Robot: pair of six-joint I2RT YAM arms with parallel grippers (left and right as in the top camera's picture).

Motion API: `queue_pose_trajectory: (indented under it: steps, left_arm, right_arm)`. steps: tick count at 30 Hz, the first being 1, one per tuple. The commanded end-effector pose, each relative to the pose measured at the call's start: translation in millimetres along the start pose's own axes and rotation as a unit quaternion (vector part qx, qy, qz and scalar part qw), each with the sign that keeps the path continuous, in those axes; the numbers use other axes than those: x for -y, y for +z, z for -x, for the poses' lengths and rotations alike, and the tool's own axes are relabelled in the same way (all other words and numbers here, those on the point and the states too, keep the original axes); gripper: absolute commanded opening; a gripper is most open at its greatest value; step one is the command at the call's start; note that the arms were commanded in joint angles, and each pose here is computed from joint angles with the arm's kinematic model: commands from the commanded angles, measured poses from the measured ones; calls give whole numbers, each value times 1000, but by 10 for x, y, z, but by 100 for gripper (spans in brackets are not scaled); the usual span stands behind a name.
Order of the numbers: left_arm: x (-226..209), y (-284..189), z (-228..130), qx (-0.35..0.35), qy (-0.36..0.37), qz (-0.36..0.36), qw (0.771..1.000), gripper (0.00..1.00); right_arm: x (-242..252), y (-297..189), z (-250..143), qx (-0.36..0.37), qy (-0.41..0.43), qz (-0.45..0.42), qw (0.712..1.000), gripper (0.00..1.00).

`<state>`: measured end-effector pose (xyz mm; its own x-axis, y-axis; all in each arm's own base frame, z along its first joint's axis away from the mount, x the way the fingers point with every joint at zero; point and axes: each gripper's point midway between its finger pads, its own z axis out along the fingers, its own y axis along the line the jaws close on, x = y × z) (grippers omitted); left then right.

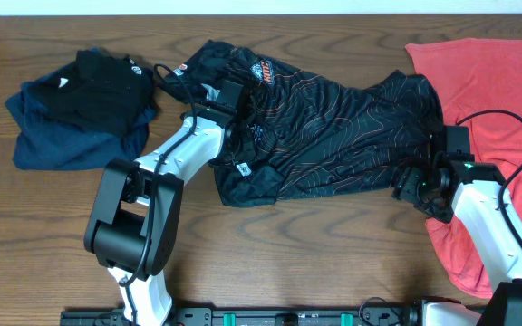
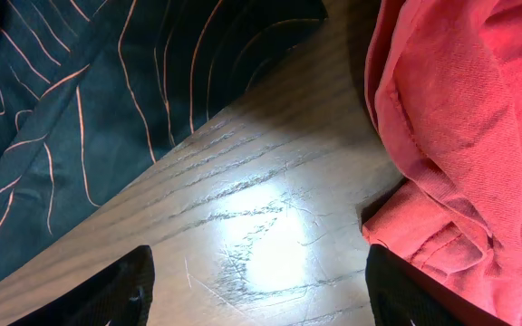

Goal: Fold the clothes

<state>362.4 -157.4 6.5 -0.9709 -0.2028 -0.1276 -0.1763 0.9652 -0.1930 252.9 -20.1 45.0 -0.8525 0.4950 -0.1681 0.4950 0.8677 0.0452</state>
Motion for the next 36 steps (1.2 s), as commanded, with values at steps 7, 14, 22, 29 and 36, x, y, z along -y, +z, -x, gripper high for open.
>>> queue_pose_trajectory:
  steps: [7, 14, 22, 29, 36]
  left_arm:
    - [30, 10, 30, 6, 0, -3, 1000, 26]
    - [27, 78, -9, -2, -13, 1, 1000, 27]
    - [139, 92, -69, -2, -1, -3, 1000, 27]
    - [157, 96, -155, -13, 6, 3, 1000, 27]
    - [123, 95, -153, -13, 7, 10, 1000, 27]
  right_arm:
    - [44, 12, 8, 1, 12, -6, 1000, 73]
    - [50, 11, -1, 0, 12, -7, 1000, 73]
    - [55, 12, 0, 0, 12, -8, 1000, 73]
    - [54, 11, 1, 0, 12, -8, 1000, 73]
    - [55, 11, -1, 0, 12, -8, 1000, 73]
